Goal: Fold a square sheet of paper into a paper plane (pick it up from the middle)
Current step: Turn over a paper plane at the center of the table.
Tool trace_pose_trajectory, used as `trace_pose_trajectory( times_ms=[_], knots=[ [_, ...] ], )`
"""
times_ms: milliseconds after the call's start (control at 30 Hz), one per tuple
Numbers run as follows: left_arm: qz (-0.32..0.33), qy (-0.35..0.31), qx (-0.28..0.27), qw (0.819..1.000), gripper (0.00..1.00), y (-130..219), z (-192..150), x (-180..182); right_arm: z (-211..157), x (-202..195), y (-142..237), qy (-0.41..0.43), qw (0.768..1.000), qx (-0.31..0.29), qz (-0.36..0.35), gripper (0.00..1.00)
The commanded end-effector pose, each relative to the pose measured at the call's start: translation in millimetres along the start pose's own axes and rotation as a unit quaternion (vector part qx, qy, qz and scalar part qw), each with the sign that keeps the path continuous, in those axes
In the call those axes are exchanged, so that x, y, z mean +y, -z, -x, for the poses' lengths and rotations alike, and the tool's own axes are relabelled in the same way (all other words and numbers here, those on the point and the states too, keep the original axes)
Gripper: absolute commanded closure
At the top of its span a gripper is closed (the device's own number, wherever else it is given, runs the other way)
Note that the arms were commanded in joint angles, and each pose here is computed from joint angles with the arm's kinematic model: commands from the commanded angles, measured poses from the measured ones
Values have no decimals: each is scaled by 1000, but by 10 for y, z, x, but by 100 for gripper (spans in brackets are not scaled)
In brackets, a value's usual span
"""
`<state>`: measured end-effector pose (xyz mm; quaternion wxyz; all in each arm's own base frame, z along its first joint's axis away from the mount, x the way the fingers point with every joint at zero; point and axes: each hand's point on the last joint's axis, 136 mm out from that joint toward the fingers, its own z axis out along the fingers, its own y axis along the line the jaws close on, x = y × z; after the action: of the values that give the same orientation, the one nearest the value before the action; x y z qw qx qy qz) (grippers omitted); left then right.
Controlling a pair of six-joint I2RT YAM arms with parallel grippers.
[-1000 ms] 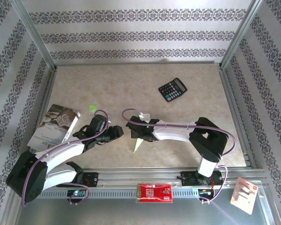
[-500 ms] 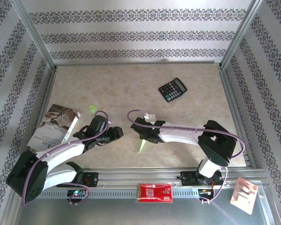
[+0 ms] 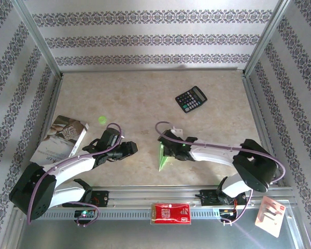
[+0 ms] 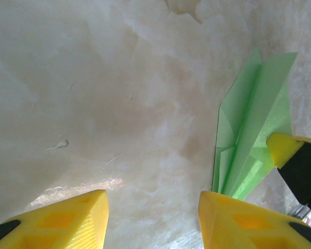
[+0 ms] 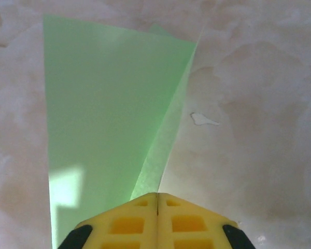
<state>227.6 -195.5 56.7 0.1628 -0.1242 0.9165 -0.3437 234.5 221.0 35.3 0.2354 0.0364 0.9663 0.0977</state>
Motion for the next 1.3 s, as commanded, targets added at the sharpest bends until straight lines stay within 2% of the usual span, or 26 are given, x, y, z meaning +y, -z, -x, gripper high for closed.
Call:
trace_pose_trajectory(
  times_ms=[0,167,267,667,833,1067,1267],
  knots=[
    [-27,-3,-6,1000,51,26,91,-159,28,296,4,-24,992,11,120,99],
    [-43,-4,4,999,51,-28,84,-287,124,700,111,-27,969,19,244,100],
    [-44,-3,10,999,51,-72,83,-332,128,709,65,-36,964,25,261,100],
    [-44,-21,44,998,47,-290,-44,-432,-9,279,-194,-55,973,48,220,97],
    [-60,-29,73,995,46,-419,-124,-527,-62,203,-213,-53,973,55,218,94],
    [-86,-39,99,991,46,-555,-201,-711,-72,122,-215,-55,974,53,212,94],
    [-94,-67,97,989,43,-545,-238,-858,-60,116,-203,-57,974,51,213,95]
  ],
)
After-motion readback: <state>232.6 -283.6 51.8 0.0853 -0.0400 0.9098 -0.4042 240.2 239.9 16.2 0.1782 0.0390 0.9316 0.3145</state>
